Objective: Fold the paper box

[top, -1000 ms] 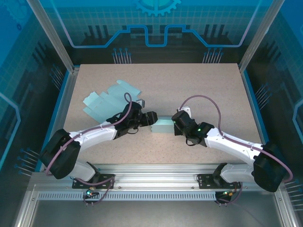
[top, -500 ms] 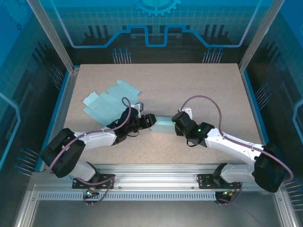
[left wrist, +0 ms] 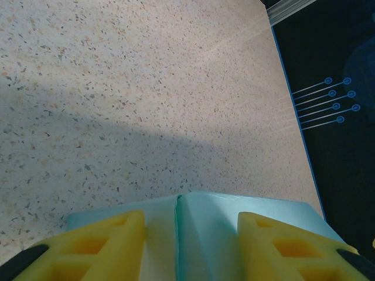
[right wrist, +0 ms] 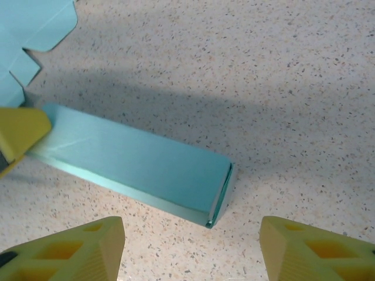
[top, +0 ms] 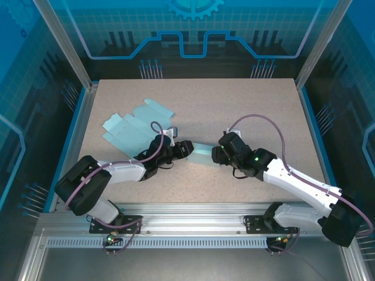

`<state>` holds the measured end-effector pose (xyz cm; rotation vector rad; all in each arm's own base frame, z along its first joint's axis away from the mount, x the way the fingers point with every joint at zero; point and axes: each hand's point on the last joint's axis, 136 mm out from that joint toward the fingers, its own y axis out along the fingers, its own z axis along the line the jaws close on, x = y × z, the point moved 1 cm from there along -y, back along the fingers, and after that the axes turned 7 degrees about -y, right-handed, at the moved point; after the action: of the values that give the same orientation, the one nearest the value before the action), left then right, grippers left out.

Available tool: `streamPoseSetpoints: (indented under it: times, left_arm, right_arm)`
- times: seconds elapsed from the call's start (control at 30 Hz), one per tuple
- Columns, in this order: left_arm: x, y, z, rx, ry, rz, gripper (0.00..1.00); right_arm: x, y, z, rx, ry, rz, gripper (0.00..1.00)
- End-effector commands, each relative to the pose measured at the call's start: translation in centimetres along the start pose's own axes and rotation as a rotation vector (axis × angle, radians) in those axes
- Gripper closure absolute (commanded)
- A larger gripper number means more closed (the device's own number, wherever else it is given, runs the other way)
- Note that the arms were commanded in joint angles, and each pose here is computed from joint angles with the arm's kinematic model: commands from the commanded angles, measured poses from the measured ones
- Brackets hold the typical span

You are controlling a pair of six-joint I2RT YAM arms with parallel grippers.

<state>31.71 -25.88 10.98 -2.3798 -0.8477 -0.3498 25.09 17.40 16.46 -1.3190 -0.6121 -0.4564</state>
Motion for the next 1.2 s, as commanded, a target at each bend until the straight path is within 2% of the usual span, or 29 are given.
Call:
streamPoseSetpoints:
  times: [0.0, 0.27, 0.6, 0.9, 1.03, 1.17]
  left_arm:
    - [-5.0, -0.8, 8.3, 0.286, -0.014, 0.154, 0.55]
    - [-5.1, -0.7, 8.3, 0.289, -0.013, 0.157, 0.55]
    - [-5.4, -0.7, 8.8, 0.307, -0.024, 0.161, 0.56]
    - [-6.1, -1.3, 10.8, 0.361, -0.042, 0.169, 0.66]
    - [-6.5, -1.5, 11.8, 0.379, -0.056, 0.174, 0.79]
    - [-6.9, -1.8, 12.9, 0.400, -0.075, 0.178, 0.87]
  right_arm:
    - [0.3, 0.2, -0.7, 0.002, 0.089, 0.028, 0.36]
    - [-0.7, 3.0, -1.4, 0.042, 0.168, 0.108, 0.38]
    - [-5.6, 5.4, -3.6, 0.012, 0.233, 0.199, 0.49]
    - [-8.1, 6.3, -5.1, -0.002, 0.268, 0.220, 0.62]
    - [-8.5, 6.3, -5.4, -0.005, 0.274, 0.214, 0.66]
    - [-8.9, 6.3, -5.6, 0.001, 0.285, 0.204, 0.71]
